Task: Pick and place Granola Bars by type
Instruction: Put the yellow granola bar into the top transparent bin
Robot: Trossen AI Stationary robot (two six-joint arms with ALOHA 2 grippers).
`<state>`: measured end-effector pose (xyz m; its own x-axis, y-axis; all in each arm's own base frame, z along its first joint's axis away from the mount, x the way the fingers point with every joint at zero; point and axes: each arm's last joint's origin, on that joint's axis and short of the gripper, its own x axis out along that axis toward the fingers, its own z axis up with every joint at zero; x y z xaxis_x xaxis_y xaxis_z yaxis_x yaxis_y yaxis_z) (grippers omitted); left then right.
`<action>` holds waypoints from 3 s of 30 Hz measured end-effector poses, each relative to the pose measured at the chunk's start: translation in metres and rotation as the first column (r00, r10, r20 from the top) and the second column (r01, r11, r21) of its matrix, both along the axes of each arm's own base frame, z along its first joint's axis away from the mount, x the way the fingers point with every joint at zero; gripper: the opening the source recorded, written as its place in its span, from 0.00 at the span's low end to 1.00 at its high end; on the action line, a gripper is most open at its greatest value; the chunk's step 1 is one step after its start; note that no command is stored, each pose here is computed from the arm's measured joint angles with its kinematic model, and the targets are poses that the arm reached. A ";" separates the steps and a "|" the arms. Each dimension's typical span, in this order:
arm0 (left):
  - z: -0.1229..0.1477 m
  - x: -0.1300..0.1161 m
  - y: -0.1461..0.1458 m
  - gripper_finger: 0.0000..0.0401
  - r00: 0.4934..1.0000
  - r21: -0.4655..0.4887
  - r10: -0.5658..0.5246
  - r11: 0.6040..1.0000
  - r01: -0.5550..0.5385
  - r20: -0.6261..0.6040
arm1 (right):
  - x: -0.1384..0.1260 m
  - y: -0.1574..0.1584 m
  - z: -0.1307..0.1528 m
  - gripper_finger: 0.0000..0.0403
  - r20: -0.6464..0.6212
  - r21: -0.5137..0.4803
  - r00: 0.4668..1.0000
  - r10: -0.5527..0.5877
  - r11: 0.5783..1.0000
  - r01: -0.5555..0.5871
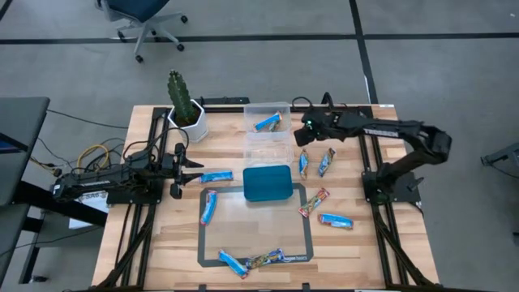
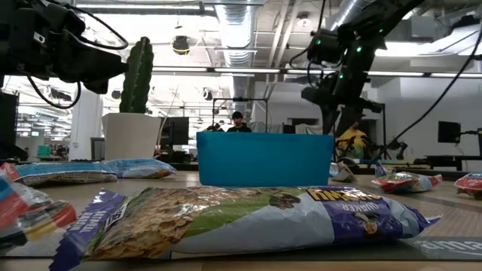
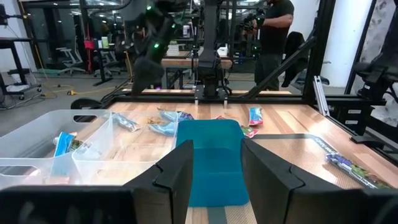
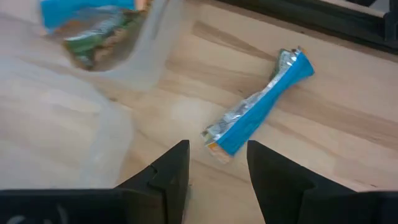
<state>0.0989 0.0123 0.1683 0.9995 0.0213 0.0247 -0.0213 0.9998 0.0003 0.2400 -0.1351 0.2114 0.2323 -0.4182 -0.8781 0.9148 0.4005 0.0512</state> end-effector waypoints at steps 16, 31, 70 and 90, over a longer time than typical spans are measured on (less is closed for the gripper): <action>0.000 0.000 0.000 0.31 1.000 -0.001 0.001 1.000 -0.001 -0.001 | 0.000 -0.035 -0.039 0.39 -0.002 0.123 0.923 -0.385 0.916 0.382; 0.000 0.000 0.000 0.31 1.000 -0.011 0.000 1.000 0.000 0.000 | 0.009 -0.042 -0.059 0.34 0.020 0.167 0.885 -0.466 0.874 0.457; 0.000 0.000 0.000 0.31 1.000 0.000 0.001 1.000 -0.001 0.000 | 0.016 -0.049 -0.074 0.05 0.048 0.208 0.889 -0.455 0.875 0.436; 0.000 0.000 0.000 0.31 1.000 -0.004 0.000 1.000 0.000 0.000 | 0.003 -0.032 0.020 0.04 0.295 -0.123 0.919 -0.262 0.943 0.308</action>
